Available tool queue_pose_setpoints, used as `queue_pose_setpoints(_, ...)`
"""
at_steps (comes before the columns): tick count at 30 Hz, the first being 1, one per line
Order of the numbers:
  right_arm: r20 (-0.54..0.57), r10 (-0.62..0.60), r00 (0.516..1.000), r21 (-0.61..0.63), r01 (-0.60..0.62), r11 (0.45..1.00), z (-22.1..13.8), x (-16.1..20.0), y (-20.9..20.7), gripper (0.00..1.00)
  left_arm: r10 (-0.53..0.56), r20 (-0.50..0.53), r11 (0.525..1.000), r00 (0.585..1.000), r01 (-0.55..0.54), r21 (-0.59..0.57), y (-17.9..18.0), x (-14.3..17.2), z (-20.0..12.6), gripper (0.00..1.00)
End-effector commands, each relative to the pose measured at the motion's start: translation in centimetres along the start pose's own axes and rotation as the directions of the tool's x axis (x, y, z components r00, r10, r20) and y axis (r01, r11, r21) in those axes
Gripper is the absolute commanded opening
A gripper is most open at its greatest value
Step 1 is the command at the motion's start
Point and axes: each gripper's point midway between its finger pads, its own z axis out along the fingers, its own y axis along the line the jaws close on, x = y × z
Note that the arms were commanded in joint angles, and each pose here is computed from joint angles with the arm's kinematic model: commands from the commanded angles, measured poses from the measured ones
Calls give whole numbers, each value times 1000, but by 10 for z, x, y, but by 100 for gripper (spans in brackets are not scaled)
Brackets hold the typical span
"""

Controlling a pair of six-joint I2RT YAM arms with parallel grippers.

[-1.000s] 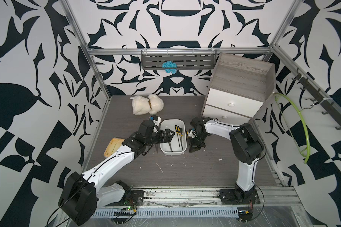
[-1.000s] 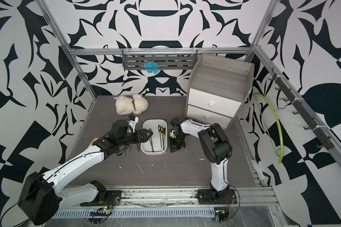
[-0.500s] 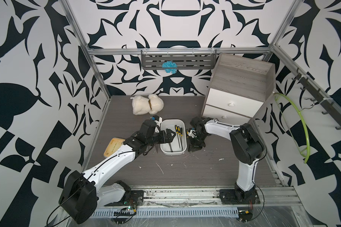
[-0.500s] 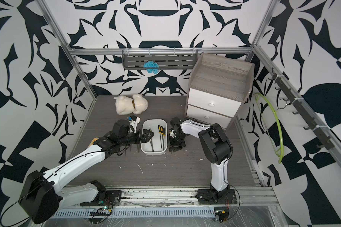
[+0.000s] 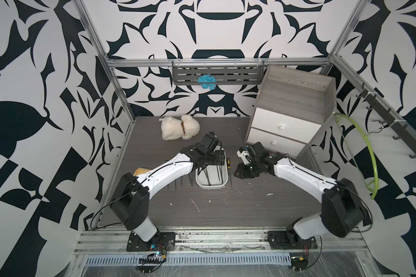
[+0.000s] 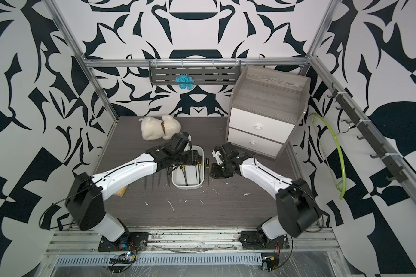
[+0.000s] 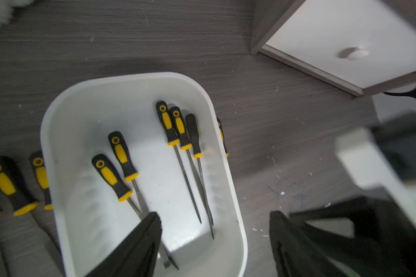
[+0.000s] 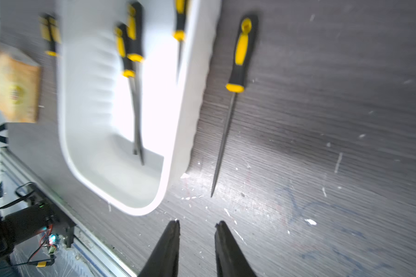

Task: Take the file tool out of the storage box
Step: Place the file tool at the center of the board, then pick up the file tool from the storage box.

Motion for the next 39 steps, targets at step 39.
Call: queue_pose_setpoints(39, 299, -61, 952, -25, 71, 997, -46, -26, 12, 30, 39, -212, 946, 976, -104, -306, 59, 4, 126, 40)
